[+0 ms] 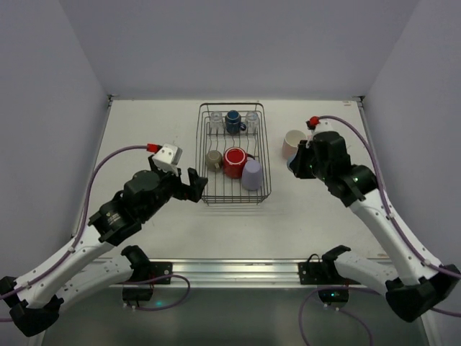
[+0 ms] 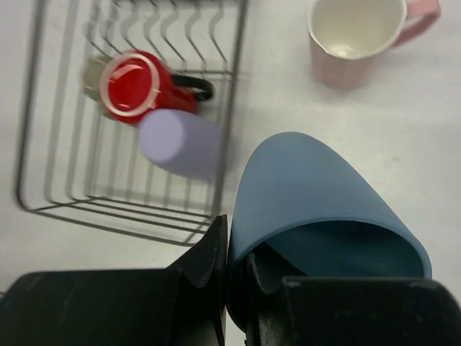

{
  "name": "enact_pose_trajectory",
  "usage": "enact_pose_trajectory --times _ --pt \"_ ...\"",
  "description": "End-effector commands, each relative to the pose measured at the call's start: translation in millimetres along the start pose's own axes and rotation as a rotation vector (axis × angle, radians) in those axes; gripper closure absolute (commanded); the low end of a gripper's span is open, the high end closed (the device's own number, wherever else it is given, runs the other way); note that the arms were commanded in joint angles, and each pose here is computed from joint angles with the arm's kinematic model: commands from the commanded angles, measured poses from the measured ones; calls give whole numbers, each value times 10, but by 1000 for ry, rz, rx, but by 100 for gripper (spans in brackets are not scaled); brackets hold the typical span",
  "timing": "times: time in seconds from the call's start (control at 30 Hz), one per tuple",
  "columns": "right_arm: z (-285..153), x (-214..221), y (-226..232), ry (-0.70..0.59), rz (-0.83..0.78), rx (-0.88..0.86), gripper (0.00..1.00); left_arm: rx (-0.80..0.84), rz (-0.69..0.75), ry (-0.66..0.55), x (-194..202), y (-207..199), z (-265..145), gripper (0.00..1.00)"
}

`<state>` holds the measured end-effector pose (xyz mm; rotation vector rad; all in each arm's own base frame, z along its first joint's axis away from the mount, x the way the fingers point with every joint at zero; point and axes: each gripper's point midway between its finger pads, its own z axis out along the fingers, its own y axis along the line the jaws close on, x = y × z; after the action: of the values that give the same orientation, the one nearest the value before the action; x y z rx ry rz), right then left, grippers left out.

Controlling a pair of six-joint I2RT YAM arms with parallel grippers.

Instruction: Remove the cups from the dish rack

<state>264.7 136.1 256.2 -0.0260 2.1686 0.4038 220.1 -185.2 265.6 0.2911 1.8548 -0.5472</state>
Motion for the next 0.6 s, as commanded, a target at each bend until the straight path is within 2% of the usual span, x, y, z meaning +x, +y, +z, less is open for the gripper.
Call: enact_pose_trajectory --times 0.0,0.17,0.57 --pt "138 181 -309 164 -102 122 100 -136 78 28 164 293 35 0" --pt "579 313 -478 312 -116 183 100 -141 121 56 278 339 34 0" --pt "1320 672 -559 485 -133 175 96 -92 124 77 354 268 54 0"
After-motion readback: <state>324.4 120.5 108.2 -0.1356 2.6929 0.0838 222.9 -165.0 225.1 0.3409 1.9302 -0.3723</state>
